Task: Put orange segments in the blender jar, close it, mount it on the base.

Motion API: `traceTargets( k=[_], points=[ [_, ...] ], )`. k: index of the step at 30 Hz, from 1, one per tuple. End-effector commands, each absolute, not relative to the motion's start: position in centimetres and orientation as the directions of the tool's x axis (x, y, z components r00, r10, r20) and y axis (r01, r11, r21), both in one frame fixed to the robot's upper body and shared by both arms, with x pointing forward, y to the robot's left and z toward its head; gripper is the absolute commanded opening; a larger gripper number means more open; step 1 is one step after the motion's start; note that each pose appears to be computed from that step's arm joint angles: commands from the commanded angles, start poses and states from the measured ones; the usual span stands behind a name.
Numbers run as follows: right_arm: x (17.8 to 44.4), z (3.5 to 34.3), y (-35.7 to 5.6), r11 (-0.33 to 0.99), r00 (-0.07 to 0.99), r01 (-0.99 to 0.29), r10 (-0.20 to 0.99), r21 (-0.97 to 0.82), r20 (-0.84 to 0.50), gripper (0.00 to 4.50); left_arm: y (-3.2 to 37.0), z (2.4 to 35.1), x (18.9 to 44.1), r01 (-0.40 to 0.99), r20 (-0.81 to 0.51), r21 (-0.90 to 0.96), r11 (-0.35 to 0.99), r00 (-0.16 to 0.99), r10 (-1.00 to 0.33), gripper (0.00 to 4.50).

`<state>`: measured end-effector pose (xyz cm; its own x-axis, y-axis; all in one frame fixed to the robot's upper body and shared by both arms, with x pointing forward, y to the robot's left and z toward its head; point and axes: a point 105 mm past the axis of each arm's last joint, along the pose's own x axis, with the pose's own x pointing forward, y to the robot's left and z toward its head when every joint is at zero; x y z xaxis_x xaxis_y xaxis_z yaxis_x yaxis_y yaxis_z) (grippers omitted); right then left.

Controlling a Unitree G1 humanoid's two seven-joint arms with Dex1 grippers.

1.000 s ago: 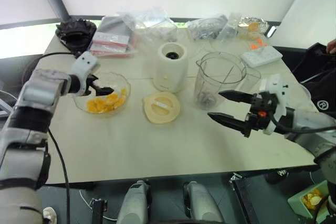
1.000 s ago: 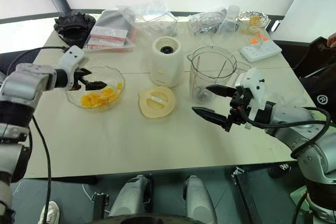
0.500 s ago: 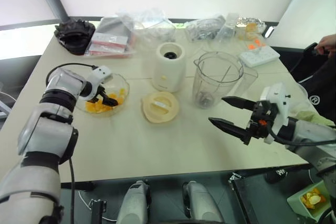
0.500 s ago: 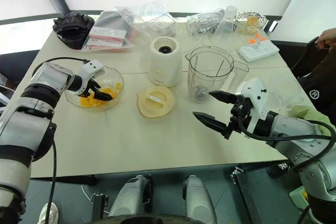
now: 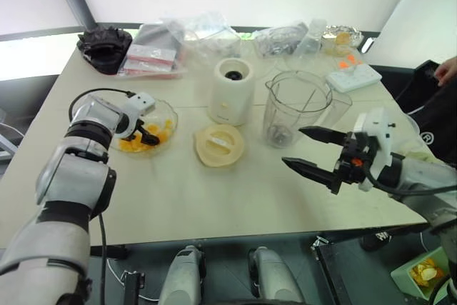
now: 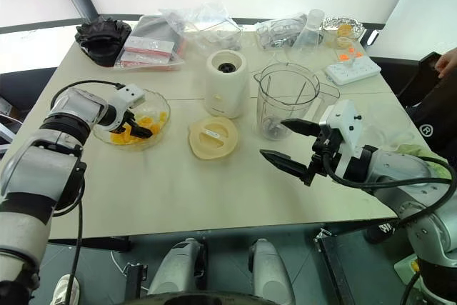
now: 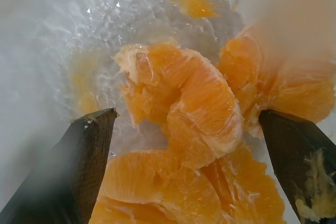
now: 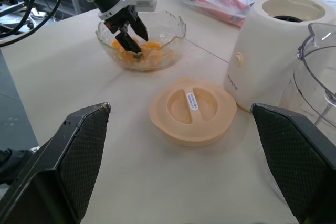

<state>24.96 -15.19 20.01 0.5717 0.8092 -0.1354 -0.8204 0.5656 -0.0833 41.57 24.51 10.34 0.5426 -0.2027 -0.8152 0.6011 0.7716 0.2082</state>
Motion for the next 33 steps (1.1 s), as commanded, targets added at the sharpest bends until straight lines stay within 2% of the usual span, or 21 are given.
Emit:
traceTargets(
  k=[1,12,33],
  points=[
    [24.9,20.7,-15.2,0.554,0.565,-0.825,0.815,-0.115,-0.128,4.48,24.4,10.7,42.0,0.585,-0.800,0.228,0.778,0.569,-0.193,4.50],
    [25.0,20.7,-15.0,0.557,0.571,-0.820,0.812,-0.128,-0.124,4.48,25.0,11.4,42.5,0.551,-0.779,0.290,0.783,0.611,-0.141,4.50],
    [25.0,20.5,-15.2,0.585,0.601,-0.799,0.788,-0.142,-0.133,4.48,23.6,8.6,42.4,0.571,-0.795,0.305,0.763,0.593,-0.126,4.50]
  ],
)
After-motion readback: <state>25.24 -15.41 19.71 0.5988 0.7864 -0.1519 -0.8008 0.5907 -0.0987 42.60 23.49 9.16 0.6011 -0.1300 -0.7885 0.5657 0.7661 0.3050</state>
